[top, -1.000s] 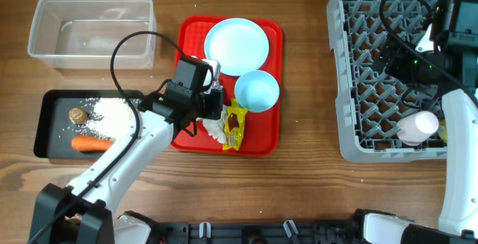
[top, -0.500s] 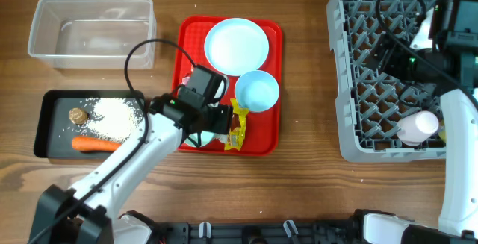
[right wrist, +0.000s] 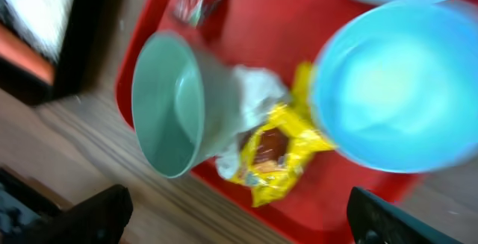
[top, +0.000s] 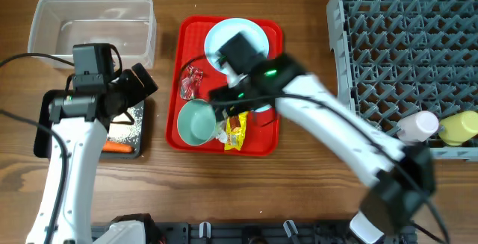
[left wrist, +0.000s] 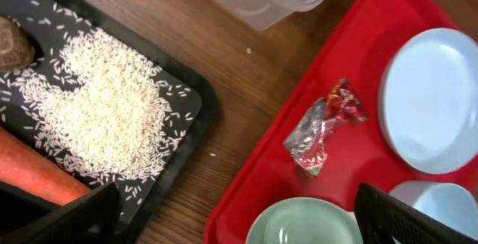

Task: Sort waste into correct bins and load items into the dishwasher rack
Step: 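Grasp the small light-blue bowl on the red tray with the right gripper, then carry the bowl right and set it in the dish rack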

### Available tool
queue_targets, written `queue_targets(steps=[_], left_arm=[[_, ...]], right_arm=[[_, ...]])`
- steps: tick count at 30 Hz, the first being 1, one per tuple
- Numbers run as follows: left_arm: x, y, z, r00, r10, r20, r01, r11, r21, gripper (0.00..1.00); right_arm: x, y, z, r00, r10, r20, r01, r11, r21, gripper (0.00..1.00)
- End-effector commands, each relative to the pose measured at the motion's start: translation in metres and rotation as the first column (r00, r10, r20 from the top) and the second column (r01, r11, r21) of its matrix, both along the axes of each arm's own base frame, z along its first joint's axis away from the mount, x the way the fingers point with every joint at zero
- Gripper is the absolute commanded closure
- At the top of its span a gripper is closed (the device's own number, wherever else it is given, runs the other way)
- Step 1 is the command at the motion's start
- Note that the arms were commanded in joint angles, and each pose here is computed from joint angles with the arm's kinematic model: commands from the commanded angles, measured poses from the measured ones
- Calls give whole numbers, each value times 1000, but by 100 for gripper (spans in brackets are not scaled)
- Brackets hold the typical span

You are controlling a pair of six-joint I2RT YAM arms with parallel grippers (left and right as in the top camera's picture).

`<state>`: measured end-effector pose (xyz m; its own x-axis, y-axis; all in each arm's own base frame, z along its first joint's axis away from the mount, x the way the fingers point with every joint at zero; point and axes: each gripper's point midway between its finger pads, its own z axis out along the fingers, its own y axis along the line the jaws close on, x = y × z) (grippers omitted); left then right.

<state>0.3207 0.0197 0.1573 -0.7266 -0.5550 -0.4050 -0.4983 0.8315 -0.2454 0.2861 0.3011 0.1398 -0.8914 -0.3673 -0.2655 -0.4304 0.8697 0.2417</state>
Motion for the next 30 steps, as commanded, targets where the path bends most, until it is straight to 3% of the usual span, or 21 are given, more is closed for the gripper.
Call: queue_targets(steps=[1,4,13,19,21,23,25,28,29,30], left_arm=[[1,13,-7,998,53,-26,-52,999,6,0],[0,21,-8,997,79,-27,-79,997,6,0],[0,26,-7,995,93,-24,-92,995,29,0],[-1,26,-8,995,92,-28,-92,995,29,0],[-1,26,-8,995,92,-28,-92,995,29,0],[-1,26,-8,995,92,-27,-92,995,29,0],[-1,26,-8,995,92,-28,-91,995,29,0],[-1,26,-8,995,92,-28,-91,995,29,0],[-1,26,-7,995,92,-27,-91,995,29,0],[-1,26,-8,995,92,-28,-91,995,29,0]], right_arm=[[1,14,-30,998,62,8,-62,997,-56,12],[12,28,-39,997,68,39,-67,997,-27,29],[15,41,-69,994,110,3,-110,994,-18,52],[14,47,-75,991,136,-4,-136,991,3,79],[14,47,-75,991,135,-4,-135,991,2,96],[14,46,-75,991,134,-7,-134,991,-2,96],[25,44,-56,993,114,19,-114,993,13,96],[62,22,15,979,19,201,-25,999,24,96],[78,-1,41,956,-45,289,47,999,1,96],[106,-55,75,885,-164,435,213,975,-66,96]])
